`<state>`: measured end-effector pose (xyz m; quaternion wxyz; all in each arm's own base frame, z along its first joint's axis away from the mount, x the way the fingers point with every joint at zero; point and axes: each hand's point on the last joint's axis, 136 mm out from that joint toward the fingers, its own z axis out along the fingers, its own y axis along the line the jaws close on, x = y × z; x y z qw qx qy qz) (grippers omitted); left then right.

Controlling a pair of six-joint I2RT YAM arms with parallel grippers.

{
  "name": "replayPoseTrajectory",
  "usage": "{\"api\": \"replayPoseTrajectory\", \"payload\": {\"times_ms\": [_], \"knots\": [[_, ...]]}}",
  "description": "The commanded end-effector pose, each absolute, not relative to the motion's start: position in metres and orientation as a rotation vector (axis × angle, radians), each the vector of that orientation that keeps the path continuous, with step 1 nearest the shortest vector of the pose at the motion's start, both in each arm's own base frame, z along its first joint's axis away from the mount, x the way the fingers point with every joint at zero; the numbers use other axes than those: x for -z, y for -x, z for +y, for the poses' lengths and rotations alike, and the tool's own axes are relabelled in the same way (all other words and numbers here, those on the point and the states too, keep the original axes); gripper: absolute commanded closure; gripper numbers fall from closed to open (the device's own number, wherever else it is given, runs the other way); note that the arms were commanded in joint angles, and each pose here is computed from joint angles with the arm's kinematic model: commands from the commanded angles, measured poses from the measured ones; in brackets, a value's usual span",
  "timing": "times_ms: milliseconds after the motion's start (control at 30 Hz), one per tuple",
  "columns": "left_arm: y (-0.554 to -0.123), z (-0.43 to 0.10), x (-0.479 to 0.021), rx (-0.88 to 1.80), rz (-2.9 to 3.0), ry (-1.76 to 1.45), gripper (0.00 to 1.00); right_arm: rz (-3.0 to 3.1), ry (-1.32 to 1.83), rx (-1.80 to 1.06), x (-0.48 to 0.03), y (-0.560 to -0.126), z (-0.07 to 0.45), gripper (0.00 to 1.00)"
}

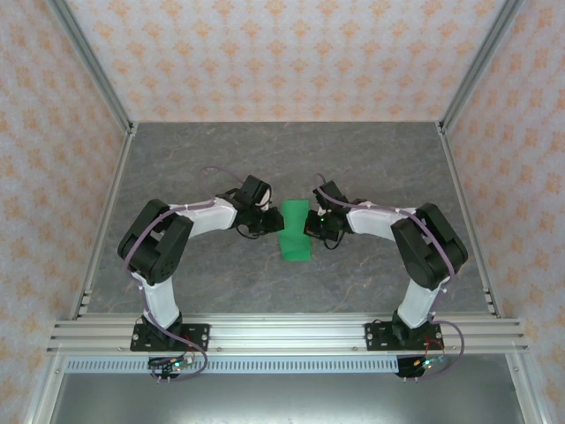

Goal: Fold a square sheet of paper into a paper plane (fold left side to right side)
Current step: Hold the square sheet of paper at the center of the table.

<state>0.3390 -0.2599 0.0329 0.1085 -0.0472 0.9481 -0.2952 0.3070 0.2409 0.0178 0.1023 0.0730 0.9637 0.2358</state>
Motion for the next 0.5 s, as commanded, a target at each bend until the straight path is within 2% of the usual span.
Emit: {"api": "replayPoseTrajectory", "payload": {"times_ms": [0,200,467], "knots": [[-0.353,-0.283,-0.049,0.973,2.72,0.106,0.82,2.991,-0.226,-0.508,0.019,-0.279,0.22,0.92],[-0.362,-0.286,-0.026,0.929,2.754,0.139,0.82,2.992,-0.215,-0.512,0.018,-0.28,0.222,0.92],[-0.348,-0.276,-0.003,0.838,2.819,0.144,0.82,2.932,-0.178,-0.604,0.004,-0.286,0.232,0.92]]}}
